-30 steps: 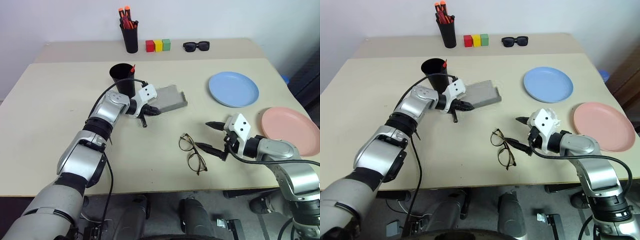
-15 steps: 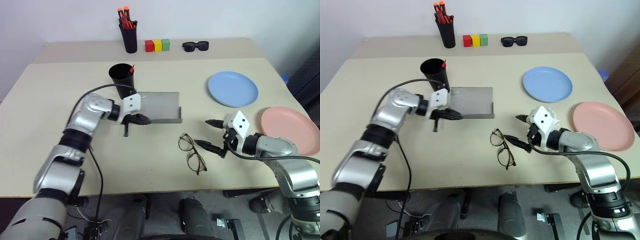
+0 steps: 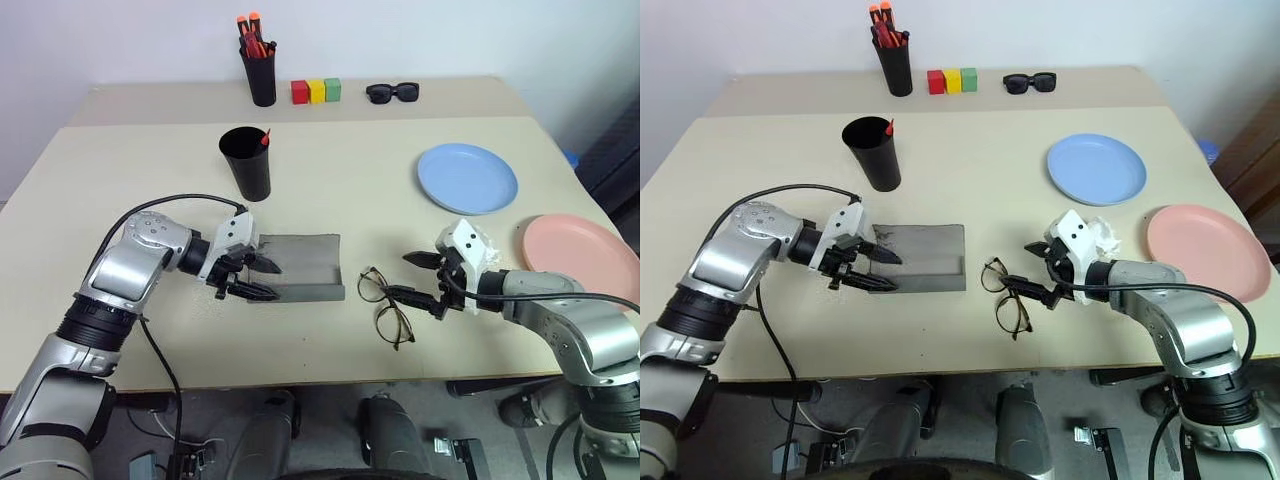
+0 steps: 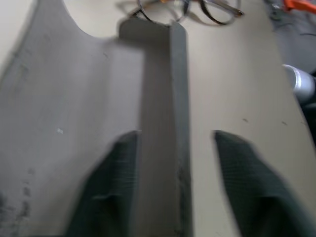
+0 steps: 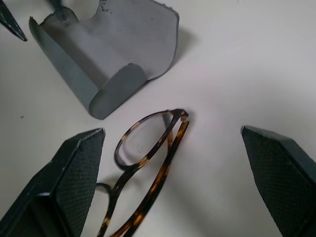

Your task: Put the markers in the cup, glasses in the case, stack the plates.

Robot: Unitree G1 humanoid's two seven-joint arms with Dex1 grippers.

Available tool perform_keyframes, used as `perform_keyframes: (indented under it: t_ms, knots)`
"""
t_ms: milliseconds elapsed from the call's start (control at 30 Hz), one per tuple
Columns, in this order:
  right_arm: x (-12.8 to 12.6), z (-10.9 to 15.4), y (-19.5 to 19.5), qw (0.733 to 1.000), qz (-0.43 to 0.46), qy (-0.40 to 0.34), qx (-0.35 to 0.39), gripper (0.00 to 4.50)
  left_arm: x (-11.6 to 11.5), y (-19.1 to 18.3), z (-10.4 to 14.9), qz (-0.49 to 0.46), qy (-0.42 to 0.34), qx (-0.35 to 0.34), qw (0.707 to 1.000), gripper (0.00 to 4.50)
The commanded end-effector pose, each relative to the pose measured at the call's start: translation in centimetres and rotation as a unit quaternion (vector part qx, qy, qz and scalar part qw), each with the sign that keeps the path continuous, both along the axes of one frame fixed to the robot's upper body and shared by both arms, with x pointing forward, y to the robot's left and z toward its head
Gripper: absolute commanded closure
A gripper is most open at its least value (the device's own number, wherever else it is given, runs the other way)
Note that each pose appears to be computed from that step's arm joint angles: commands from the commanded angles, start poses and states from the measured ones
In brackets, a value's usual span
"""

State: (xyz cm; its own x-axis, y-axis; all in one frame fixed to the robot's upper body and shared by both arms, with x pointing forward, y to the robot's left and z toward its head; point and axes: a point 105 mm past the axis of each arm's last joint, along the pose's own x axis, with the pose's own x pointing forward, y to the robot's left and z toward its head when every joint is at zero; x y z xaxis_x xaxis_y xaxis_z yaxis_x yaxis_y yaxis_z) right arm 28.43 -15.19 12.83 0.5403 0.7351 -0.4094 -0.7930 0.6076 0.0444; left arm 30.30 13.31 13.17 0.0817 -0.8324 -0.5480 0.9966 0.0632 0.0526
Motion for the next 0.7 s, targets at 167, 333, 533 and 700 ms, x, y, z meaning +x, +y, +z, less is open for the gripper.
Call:
perform_keyframes:
  t_ms: [167, 333, 533, 700]
  knots:
    - [-1.2, 1.3, 0.9, 1.0, 0.018, 0.02, 0.009, 0.0, -0.2, 0.5, 3.0, 0.067, -0.054, -0.106, 0.991, 1.2]
    - [-1.5, 0.5, 1.0, 0.999, 0.011, 0.044, 0.005, 0.0, -1.4, 2.1, 3.2, 0.108, -0.061, -0.136, 0.983, 1.2]
    - [-1.5, -0.4, 0.6, 0.997, -0.005, 0.076, 0.007, 0.56, -4.1, 2.8, 2.7, 0.127, -0.05, -0.166, 0.977, 1.14]
    - [-1.9, -1.0, 0.6, 0.996, 0.002, 0.094, -0.003, 2.8, -4.7, 3.1, 2.1, 0.159, -0.045, -0.166, 0.972, 1.14]
